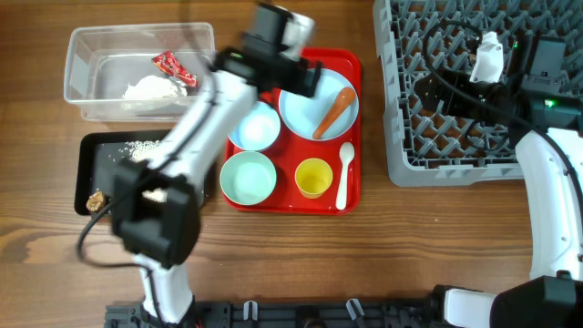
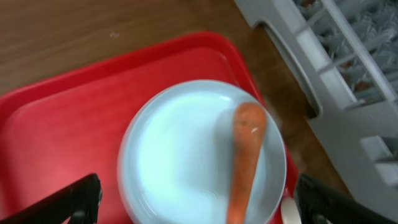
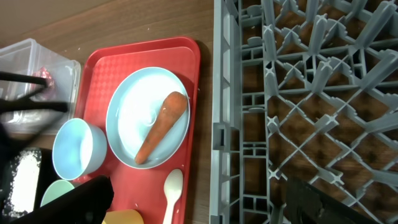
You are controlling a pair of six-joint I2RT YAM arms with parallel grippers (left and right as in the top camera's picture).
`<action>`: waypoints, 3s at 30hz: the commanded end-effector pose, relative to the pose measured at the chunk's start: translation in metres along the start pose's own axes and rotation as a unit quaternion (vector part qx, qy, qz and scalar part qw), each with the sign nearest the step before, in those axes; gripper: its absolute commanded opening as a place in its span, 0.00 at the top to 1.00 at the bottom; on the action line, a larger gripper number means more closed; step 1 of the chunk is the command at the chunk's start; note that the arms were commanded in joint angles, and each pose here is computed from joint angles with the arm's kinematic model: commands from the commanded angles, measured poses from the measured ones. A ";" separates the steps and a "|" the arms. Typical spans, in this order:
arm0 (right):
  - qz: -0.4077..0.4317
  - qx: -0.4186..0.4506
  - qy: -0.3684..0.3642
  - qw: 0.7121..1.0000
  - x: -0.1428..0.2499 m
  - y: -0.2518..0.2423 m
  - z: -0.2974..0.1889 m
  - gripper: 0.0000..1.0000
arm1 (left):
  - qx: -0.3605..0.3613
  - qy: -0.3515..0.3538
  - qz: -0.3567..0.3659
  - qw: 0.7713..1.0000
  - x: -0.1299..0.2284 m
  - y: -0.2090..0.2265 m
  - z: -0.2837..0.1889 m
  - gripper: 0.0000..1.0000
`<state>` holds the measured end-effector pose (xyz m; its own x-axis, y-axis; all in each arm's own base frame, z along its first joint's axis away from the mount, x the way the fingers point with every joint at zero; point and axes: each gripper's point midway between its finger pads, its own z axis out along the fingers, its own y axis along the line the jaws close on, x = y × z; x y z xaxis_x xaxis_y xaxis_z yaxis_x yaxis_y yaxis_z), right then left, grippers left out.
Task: Sort waste into correct bins and load items into the dishwasher rack
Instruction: 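Grasp the carrot from the plate and place it on the black tray, then grasp the light-blue plate edge with the right gripper and lift it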
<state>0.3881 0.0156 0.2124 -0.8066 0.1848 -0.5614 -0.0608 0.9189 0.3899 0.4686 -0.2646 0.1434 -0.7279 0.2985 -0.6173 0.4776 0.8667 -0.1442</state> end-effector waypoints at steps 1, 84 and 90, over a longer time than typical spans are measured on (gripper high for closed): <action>-0.012 -0.009 -0.010 1.000 -0.005 0.006 -0.006 0.09 | -0.010 0.036 0.056 0.998 0.035 -0.026 0.072 0.01; -0.048 -0.054 0.000 0.997 -0.003 0.088 0.061 0.13 | -0.122 -0.087 -0.346 0.926 0.097 0.136 -0.214 0.00; -0.053 0.036 0.064 0.996 0.046 0.085 0.160 0.23 | -0.183 -0.059 -0.292 0.937 0.104 0.135 -0.200 0.00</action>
<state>0.4297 0.1627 0.1306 -0.8561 0.0237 -0.5163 -0.1830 0.9203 0.3457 0.3550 -0.0578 0.2165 -0.7671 -0.3189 -0.5566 -0.1492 0.9326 -0.3287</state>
